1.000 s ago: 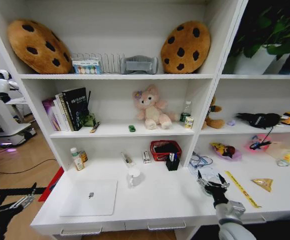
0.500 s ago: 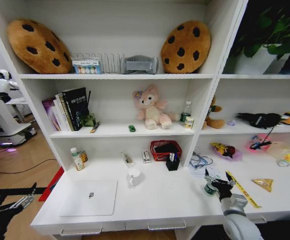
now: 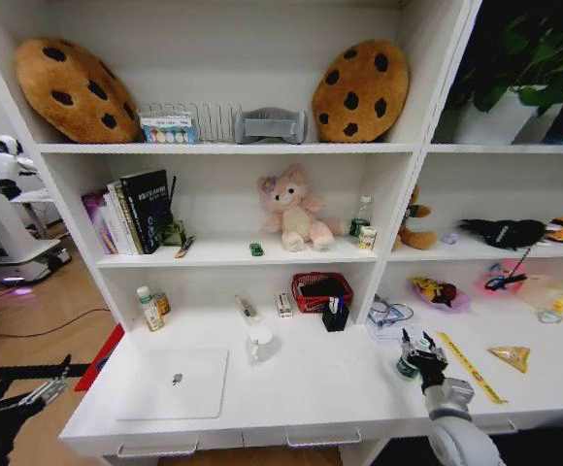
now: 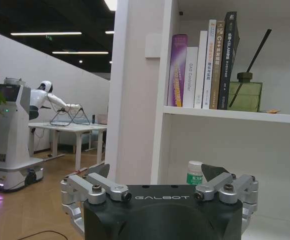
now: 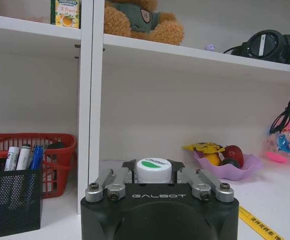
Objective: Organize the objects on the table.
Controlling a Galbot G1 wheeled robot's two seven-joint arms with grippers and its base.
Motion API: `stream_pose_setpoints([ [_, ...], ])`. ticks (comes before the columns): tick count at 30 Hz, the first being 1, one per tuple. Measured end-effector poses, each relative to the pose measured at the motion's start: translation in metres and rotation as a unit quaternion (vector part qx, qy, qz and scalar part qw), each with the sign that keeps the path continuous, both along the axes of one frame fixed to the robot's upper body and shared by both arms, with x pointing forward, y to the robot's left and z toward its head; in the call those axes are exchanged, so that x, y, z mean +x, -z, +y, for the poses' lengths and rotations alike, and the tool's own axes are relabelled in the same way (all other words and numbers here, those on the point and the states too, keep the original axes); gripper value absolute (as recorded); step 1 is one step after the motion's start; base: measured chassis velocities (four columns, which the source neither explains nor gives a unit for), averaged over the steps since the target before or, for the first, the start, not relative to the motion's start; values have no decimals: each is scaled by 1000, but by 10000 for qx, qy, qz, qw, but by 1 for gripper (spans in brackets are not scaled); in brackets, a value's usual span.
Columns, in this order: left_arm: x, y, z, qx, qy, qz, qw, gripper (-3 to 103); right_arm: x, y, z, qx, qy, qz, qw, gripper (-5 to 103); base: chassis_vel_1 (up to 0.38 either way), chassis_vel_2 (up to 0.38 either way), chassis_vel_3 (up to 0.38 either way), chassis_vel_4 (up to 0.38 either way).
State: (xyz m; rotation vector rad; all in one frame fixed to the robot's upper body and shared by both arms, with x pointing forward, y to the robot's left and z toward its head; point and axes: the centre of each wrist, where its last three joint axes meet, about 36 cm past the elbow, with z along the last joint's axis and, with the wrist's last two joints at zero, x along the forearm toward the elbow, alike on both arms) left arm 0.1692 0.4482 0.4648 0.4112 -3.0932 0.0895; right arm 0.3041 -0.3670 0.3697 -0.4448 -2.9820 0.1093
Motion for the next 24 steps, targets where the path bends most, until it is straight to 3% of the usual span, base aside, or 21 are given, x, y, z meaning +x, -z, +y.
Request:
stream_pose_setpoints([
  [1, 0, 0, 0, 0, 0, 0, 10000, 100, 0, 0, 0, 0, 0, 0, 10000, 42, 0, 0, 0, 0],
  [2, 0, 0, 0, 0, 0, -1, 10000, 100, -2, 0, 2, 9, -8, 7, 10000, 32, 0, 0, 0, 0],
  [3, 0, 0, 0, 0, 0, 0, 10000, 100, -4, 0, 4, 23, -6, 2, 10000, 31, 0, 0, 0, 0],
  [14, 0, 0, 0, 0, 0, 0, 10000, 100, -41, -35, 31, 124, -75, -46, 9999, 31, 0, 0, 0, 0],
  [20, 0, 0, 0, 0, 0, -1, 10000, 100, -88, -60, 52, 133, -83, -177, 9997, 31, 0, 0, 0, 0],
  [24, 0, 0, 0, 0, 1, 0, 10000, 100, -135, -54, 69, 93, -108, 241, 9996, 31, 0, 0, 0, 0],
])
